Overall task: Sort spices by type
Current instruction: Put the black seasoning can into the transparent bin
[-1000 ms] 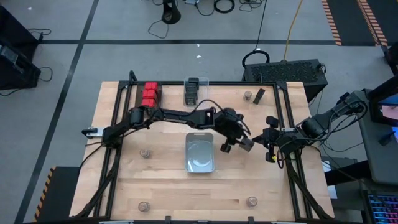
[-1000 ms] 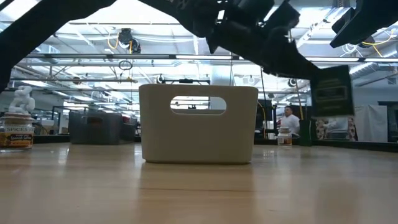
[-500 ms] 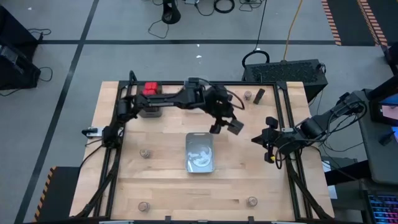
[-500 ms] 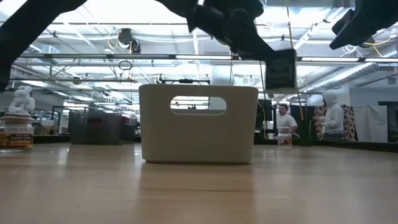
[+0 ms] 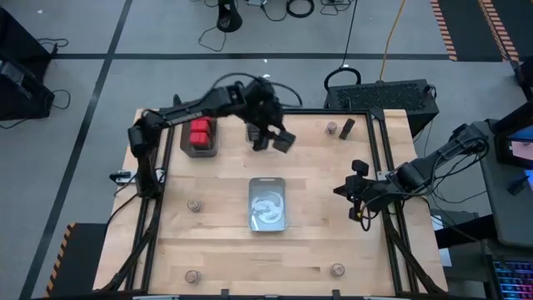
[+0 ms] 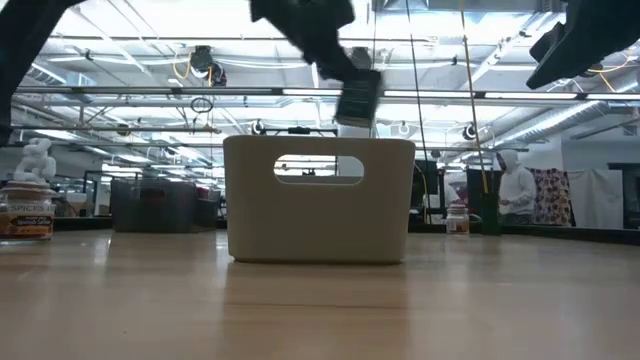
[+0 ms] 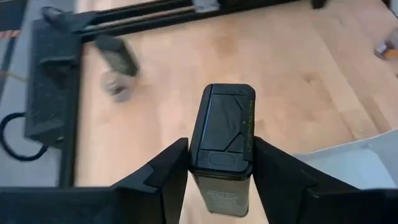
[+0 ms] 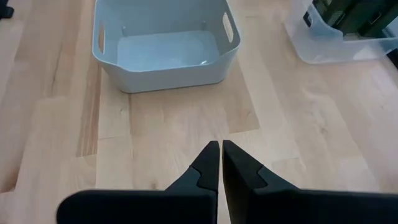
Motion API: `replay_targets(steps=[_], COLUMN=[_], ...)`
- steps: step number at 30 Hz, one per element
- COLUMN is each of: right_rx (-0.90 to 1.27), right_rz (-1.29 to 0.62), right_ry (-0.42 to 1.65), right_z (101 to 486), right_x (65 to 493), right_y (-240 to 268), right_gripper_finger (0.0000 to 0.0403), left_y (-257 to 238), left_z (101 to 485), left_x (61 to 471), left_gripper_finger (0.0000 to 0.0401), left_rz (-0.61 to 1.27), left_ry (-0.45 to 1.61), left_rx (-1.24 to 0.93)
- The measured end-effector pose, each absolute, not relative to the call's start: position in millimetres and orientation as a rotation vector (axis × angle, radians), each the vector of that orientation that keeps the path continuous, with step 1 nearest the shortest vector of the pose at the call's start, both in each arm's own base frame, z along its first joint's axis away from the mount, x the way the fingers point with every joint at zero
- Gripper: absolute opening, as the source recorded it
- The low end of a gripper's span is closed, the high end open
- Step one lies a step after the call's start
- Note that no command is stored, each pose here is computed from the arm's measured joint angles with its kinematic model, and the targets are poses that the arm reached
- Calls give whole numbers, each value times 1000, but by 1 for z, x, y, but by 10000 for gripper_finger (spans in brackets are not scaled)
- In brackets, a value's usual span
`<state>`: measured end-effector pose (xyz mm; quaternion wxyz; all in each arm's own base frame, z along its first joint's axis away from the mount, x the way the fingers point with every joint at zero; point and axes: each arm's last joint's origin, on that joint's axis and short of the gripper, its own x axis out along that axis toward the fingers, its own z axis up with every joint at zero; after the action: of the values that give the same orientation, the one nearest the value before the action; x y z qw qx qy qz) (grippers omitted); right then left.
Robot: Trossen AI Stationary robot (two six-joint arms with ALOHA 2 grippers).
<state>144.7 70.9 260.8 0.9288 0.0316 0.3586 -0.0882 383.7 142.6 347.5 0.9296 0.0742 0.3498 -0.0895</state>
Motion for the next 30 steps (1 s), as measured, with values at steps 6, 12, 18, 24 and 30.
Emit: replay_targets(steps=[6, 12, 18, 24, 30], right_rx=[75, 87, 89, 66, 67], right_rz=[-198, -211, -206, -201, -198], right_ry=[762, 772, 764, 763, 758], right_z=[255, 252, 251, 252, 252], right_x=[151, 155, 157, 157, 158], right_y=[75, 77, 78, 78, 79], right_gripper_finger=[0, 0, 0, 0, 0], left_y=[168, 188, 204, 211, 212], left_z=[338, 299, 271, 259, 250], left_x=[350, 329, 317, 311, 307], left_gripper_finger=[161, 153, 155, 155, 155], left_rz=[-124, -93, -53, -31, -38], left_ry=[711, 664, 668, 648, 666], left_rx=[104, 74, 49, 54, 32])
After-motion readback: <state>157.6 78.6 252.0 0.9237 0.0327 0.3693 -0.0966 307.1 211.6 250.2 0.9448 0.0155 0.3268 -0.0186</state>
